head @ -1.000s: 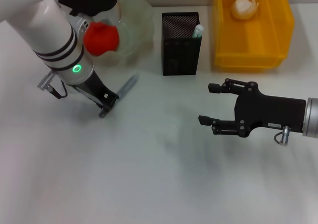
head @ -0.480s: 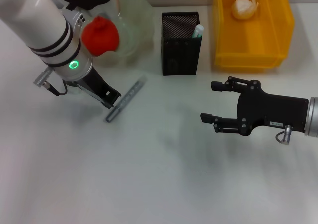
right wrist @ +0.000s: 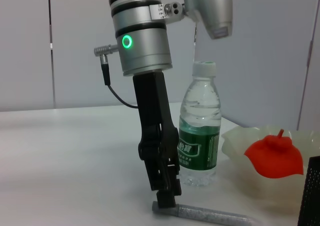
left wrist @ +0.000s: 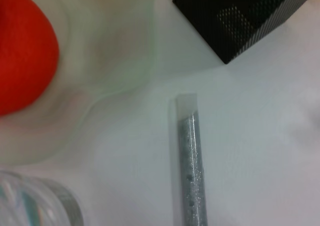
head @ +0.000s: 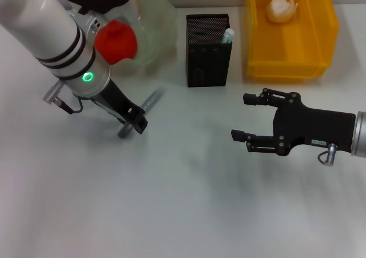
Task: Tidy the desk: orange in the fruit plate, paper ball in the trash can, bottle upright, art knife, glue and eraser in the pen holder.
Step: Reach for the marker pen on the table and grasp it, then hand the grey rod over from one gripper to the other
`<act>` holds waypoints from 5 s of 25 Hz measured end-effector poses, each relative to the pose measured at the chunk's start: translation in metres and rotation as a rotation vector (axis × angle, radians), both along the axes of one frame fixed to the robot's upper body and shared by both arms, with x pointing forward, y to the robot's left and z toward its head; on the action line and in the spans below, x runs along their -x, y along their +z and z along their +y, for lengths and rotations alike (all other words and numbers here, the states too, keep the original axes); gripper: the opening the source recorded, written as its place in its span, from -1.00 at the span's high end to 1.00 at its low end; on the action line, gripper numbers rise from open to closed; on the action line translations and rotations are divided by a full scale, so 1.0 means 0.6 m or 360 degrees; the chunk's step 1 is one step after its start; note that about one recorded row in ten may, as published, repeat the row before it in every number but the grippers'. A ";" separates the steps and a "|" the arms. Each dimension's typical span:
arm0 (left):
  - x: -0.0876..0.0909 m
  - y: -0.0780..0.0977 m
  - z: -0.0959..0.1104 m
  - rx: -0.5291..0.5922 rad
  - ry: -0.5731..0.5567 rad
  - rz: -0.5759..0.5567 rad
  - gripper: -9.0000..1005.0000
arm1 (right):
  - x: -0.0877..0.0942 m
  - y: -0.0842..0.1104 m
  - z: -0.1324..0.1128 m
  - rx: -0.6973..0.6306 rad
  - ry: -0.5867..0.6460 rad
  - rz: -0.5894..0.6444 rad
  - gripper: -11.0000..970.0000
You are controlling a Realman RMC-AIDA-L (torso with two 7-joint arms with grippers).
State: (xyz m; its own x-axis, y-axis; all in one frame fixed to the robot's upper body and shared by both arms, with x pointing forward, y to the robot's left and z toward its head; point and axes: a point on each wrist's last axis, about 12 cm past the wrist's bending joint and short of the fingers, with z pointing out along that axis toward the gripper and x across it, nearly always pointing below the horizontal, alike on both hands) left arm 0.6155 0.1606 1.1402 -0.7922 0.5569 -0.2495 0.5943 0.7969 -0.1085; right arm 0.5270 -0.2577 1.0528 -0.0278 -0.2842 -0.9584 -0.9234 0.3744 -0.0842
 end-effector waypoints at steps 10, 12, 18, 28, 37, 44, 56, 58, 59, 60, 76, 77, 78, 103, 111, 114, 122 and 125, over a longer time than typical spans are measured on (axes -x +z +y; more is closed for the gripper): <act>0.004 -0.018 -0.006 -0.0060 -0.0019 0.0003 -0.02 | 0.003 -0.002 -0.002 -0.0005 -0.0002 0.0008 -0.63; 0.004 -0.021 -0.005 -0.0065 -0.0017 0.0004 -0.06 | 0.005 -0.001 -0.001 -0.0011 0.0005 0.0009 -0.63; 0.005 -0.023 -0.005 -0.0071 -0.0019 0.0005 -0.14 | 0.006 0.000 -0.002 -0.0020 0.0010 0.0011 -0.63; 0.005 -0.029 -0.004 -0.0075 -0.0013 0.0005 -0.07 | 0.007 0.000 -0.002 -0.0028 0.0013 0.0018 -0.63; 0.003 -0.029 -0.005 -0.0080 -0.0019 -0.0006 0.32 | 0.008 0.000 -0.002 -0.0035 0.0016 0.0023 -0.63; 0.004 -0.031 -0.005 -0.0084 -0.0022 0.0000 0.49 | 0.009 0.002 -0.004 -0.0051 0.0008 0.0018 -0.63; 0.004 -0.028 -0.010 -0.0095 -0.0071 -0.0018 0.64 | 0.008 0.006 -0.007 -0.0070 0.0000 0.0008 -0.63; 0.004 -0.027 -0.007 -0.0085 -0.0075 -0.0021 0.70 | 0.007 0.007 -0.010 -0.0083 -0.0023 0.0014 -0.63; 0.004 -0.027 -0.007 -0.0085 -0.0075 -0.0021 0.70 | 0.007 0.007 -0.010 -0.0083 -0.0023 0.0014 -0.63; 0.004 -0.023 -0.005 -0.0068 -0.0083 -0.0027 0.70 | 0.006 0.008 -0.013 -0.0095 -0.0039 0.0023 -0.63; 0.038 -0.019 0.068 0.0640 -0.0235 -0.0043 0.70 | 0.036 0.050 -0.103 -0.0461 -0.0190 0.0291 -0.63; 0.038 -0.019 0.068 0.0640 -0.0235 -0.0043 0.70 | 0.036 0.050 -0.103 -0.0461 -0.0190 0.0291 -0.63; 0.044 -0.022 0.076 0.0702 -0.0260 -0.0060 0.70 | 0.038 0.055 -0.109 -0.0502 -0.0184 0.0330 -0.63; 0.140 -0.091 0.084 0.1610 -0.0632 -0.0368 0.70 | 0.018 0.067 -0.030 -0.0640 0.0129 0.0570 -0.63; 0.142 -0.093 0.083 0.1639 -0.0629 -0.0387 0.70 | 0.015 0.060 0.017 -0.0694 0.0202 0.0618 -0.63; 0.143 -0.094 0.082 0.1640 -0.0629 -0.0390 0.70 | 0.015 0.060 0.021 -0.0699 0.0207 0.0615 -0.63; 0.145 -0.096 0.083 0.1665 -0.0616 -0.0422 0.70 | 0.013 0.059 0.020 -0.0705 0.0177 0.0611 -0.47; 0.146 -0.096 0.082 0.1667 -0.0622 -0.0417 0.69 | 0.010 0.059 0.022 -0.0703 0.0176 0.0611 -0.34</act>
State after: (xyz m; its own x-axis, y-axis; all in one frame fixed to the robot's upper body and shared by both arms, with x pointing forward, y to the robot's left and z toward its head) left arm 0.5281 0.2097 1.0827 -0.4660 0.1753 -0.8673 0.8835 0.1445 -0.4455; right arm 0.5208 -0.2445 1.0883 -0.3885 0.1180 -0.9139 -0.8926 0.1979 0.4051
